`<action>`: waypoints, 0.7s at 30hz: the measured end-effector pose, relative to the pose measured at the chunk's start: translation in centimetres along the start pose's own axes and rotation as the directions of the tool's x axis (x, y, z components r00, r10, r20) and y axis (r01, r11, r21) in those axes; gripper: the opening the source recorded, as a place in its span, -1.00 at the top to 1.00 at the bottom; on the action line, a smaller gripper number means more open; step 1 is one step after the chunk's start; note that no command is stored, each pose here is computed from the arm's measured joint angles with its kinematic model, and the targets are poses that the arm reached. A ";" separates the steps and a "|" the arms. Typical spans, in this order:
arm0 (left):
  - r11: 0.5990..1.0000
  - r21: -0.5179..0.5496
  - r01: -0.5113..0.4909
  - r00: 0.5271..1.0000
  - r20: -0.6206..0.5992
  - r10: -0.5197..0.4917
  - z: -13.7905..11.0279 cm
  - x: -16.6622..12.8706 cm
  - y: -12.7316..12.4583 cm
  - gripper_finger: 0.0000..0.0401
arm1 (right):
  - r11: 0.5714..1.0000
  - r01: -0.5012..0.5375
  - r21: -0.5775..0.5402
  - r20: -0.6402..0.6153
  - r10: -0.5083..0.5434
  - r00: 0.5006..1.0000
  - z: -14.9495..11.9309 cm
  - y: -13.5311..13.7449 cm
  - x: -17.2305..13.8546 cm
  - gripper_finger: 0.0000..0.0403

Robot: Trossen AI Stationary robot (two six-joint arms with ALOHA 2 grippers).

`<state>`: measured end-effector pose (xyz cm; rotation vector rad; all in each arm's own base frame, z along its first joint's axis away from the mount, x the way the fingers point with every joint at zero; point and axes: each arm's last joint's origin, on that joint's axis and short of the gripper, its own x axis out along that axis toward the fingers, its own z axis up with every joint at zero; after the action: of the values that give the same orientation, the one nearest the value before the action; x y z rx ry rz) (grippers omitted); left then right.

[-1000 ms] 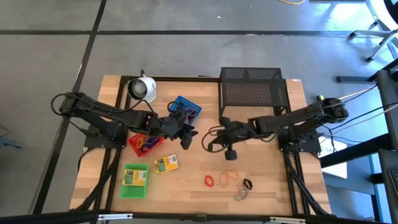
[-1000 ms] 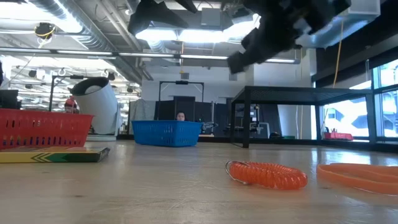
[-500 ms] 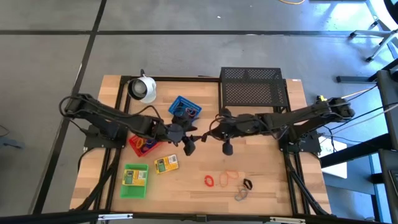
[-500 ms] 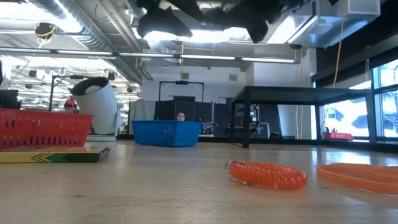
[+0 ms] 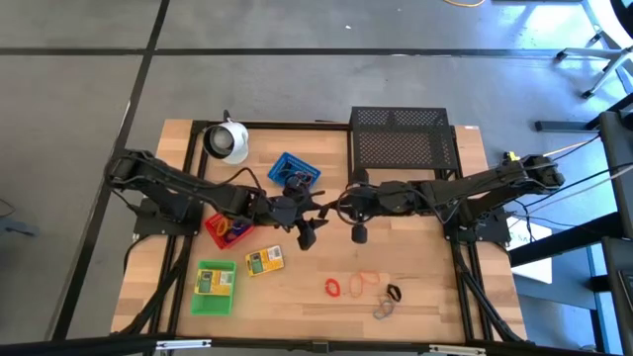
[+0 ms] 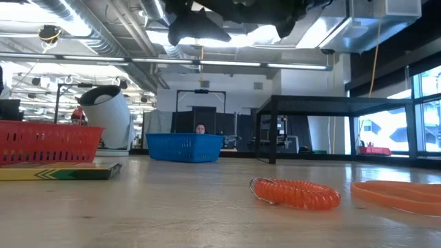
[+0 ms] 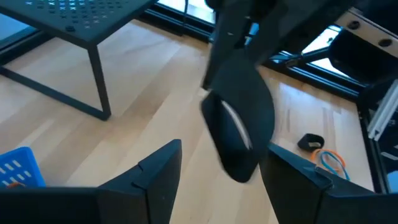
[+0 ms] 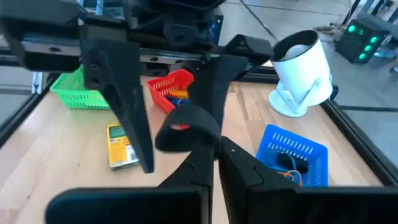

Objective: Pick & Place Office Desk Supplies
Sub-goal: Put the black rubber band into the blue bin

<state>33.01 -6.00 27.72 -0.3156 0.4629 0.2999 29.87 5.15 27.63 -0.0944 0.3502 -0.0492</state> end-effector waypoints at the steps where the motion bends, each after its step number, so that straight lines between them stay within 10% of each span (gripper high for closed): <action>1: 1.000 -0.003 -0.004 1.000 0.000 0.004 0.0 0.1 0.1 -0.04 | 1.000 0.000 -0.014 0.000 0.000 1.000 0.0 0.0 0.0 0.92; 21: 0.997 -0.062 0.037 0.999 0.031 -0.035 1.9 1.1 2.5 0.09 | 0.987 0.079 -0.142 -0.049 -0.087 0.995 -0.5 -0.3 0.0 0.92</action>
<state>33.80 -2.83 28.21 -0.3795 0.4187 0.2836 29.67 4.85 27.21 -0.2471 0.4050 -0.1098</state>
